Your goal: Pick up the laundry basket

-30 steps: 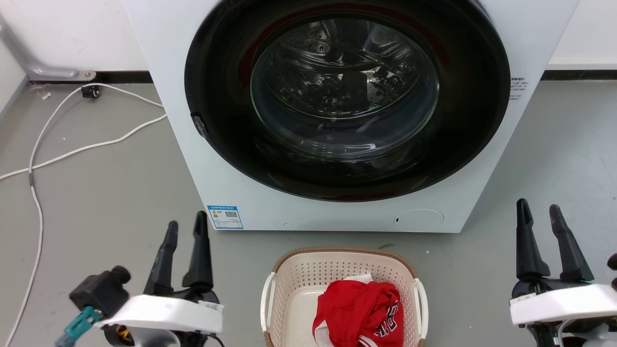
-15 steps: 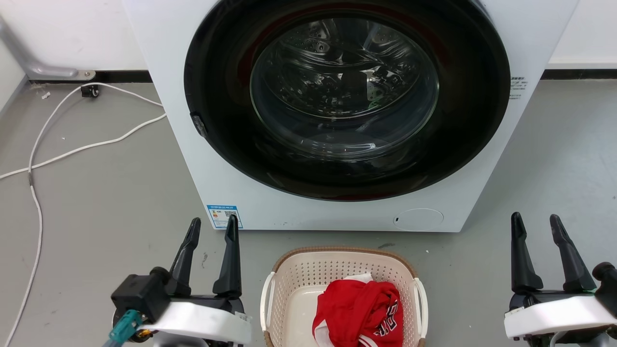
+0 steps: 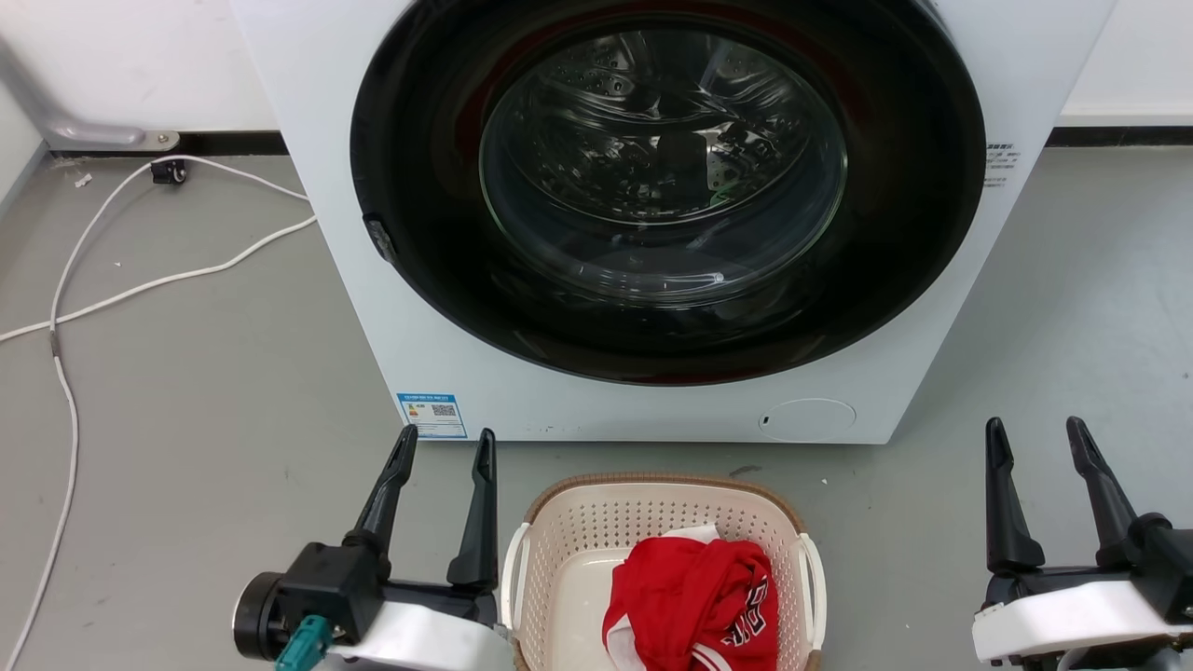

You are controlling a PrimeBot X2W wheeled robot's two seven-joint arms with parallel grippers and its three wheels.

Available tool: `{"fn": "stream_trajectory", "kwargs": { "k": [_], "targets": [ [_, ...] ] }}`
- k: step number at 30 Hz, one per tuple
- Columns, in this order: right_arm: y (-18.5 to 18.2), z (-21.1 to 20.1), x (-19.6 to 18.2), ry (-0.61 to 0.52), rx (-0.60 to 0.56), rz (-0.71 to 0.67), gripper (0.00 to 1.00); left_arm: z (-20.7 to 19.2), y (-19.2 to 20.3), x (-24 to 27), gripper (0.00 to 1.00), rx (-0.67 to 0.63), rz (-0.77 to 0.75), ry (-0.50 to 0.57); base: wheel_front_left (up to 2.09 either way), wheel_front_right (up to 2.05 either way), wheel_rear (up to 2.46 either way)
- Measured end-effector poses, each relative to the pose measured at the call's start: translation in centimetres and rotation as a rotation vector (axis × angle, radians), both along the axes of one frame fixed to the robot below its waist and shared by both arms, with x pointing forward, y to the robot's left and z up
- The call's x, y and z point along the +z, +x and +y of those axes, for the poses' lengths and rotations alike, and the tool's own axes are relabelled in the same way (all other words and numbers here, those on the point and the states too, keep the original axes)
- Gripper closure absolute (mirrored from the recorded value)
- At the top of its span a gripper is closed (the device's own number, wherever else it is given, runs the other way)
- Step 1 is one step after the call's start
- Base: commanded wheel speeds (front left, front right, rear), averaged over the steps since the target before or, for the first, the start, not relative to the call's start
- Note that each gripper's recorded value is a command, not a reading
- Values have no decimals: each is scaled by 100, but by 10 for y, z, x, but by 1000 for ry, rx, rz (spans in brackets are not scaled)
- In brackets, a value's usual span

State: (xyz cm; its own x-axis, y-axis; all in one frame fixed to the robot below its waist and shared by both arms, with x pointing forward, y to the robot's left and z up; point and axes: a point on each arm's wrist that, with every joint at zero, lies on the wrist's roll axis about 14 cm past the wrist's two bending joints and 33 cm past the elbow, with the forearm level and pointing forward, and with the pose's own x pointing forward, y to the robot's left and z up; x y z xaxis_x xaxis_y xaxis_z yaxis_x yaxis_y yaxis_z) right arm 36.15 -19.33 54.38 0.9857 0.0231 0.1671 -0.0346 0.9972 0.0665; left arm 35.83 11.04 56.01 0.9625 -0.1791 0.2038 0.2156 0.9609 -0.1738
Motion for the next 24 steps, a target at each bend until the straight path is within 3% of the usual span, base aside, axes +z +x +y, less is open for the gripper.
{"fn": "stream_trajectory", "kwargs": {
  "k": [11,18,24],
  "targets": [
    [-2,2,0,-65,5,-9,0,-6,-4,-1,0,-20,-15,0,0,0,0],
    [-3,-5,-3,17,-14,-12,0,7,-5,-4,0,-7,-13,-48,0,0,0],
    [-5,-5,-8,23,-16,-4,0,7,-8,-13,0,-23,1,-26,0,0,0]
  ]
}}
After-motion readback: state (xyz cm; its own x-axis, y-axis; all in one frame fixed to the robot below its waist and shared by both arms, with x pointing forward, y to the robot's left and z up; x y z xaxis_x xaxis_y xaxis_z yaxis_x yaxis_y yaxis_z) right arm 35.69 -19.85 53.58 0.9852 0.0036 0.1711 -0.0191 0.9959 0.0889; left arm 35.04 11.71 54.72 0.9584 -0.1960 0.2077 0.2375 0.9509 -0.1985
